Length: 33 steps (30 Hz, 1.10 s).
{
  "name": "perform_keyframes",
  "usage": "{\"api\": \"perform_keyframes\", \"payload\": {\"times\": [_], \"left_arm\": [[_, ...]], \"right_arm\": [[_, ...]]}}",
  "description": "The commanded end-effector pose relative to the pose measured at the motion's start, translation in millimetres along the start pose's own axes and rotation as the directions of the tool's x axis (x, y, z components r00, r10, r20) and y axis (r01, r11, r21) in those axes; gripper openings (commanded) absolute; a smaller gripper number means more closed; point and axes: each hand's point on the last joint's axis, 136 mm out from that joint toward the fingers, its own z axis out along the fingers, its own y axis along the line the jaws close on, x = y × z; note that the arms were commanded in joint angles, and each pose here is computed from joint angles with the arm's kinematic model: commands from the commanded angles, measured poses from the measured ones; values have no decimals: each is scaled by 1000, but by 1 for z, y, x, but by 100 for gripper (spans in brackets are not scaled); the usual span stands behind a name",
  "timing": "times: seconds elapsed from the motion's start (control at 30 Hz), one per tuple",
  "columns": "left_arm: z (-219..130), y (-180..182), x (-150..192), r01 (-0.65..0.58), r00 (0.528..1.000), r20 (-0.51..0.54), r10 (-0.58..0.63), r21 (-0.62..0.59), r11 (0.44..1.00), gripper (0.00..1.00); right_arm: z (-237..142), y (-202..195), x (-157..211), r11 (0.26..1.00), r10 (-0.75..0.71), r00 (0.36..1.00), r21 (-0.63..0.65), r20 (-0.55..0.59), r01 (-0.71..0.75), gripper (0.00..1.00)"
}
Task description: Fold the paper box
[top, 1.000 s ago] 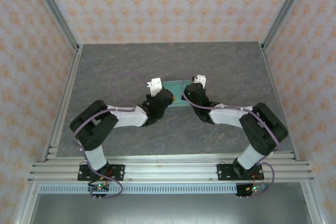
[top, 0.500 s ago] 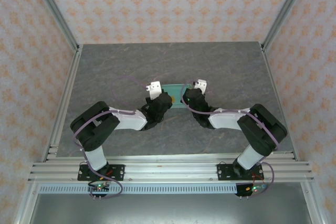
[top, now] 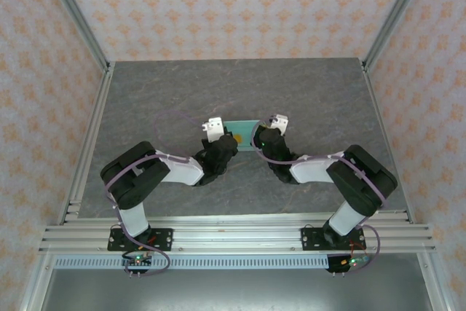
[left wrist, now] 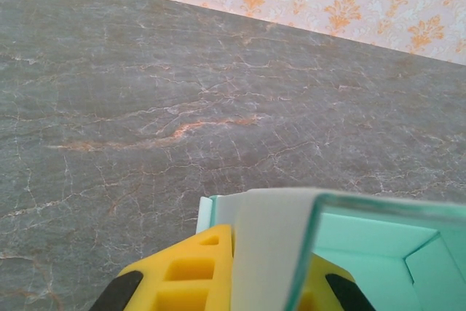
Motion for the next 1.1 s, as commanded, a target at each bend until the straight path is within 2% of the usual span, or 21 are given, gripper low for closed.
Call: {"api": "perform_keyframes", "payload": {"times": [0.0,0.43,1.07], "left_arm": [[0,72,38,-164,986,-63,154,-237,957,1],[-6,72,34,-188,982,-51,181,-249,950,1],[-7,68,29,-234,972,-58,227,-246,940,2]], "right_arm": [[-3,-55,20,980,-6,1000,201,-2,6,3],[-9,-60,16,977,1,1000,215,9,-3,8],[-11,-51,12,980,-5,1000,198,-16,8,24]]}}
